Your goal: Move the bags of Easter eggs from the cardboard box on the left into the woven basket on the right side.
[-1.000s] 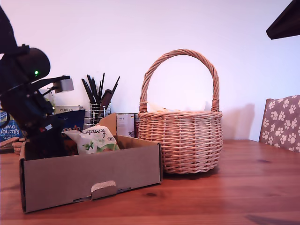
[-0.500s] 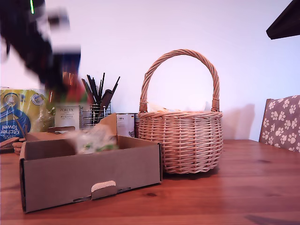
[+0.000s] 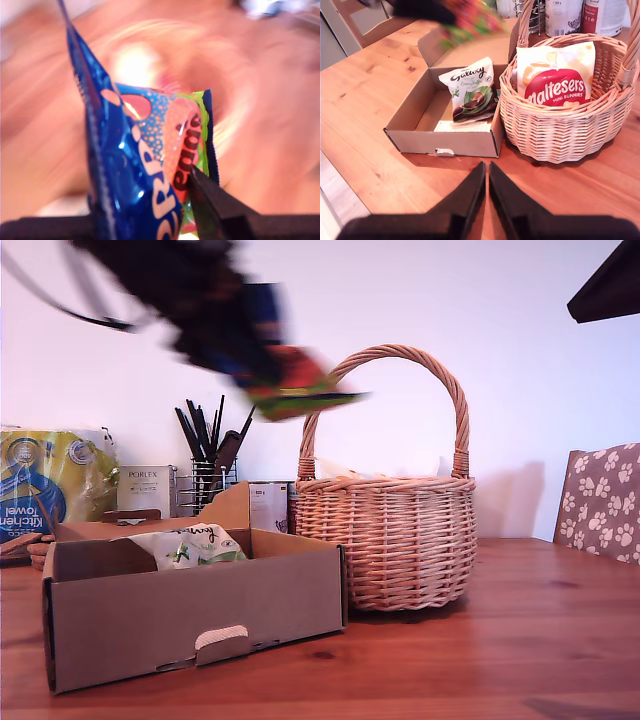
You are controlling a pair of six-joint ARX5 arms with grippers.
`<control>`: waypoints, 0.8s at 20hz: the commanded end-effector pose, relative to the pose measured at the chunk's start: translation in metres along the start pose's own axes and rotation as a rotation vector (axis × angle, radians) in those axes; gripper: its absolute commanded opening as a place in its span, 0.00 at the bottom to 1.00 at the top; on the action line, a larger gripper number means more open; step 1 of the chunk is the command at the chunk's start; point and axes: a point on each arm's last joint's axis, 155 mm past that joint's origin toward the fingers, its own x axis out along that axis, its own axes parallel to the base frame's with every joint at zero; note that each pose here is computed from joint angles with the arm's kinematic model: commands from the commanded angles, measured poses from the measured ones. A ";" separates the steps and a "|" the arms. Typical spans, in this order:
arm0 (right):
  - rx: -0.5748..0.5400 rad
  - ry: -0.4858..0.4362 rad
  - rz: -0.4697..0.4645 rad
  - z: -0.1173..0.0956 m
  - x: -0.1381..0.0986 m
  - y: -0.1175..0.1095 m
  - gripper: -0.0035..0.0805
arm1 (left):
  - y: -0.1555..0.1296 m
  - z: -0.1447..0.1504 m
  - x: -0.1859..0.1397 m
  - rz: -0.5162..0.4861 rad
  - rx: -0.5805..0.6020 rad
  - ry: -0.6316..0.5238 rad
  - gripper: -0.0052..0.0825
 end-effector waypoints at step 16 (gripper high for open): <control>-0.007 -0.012 0.007 0.004 -0.001 0.002 0.03 | 0.014 0.010 0.107 0.191 -0.204 -0.121 0.23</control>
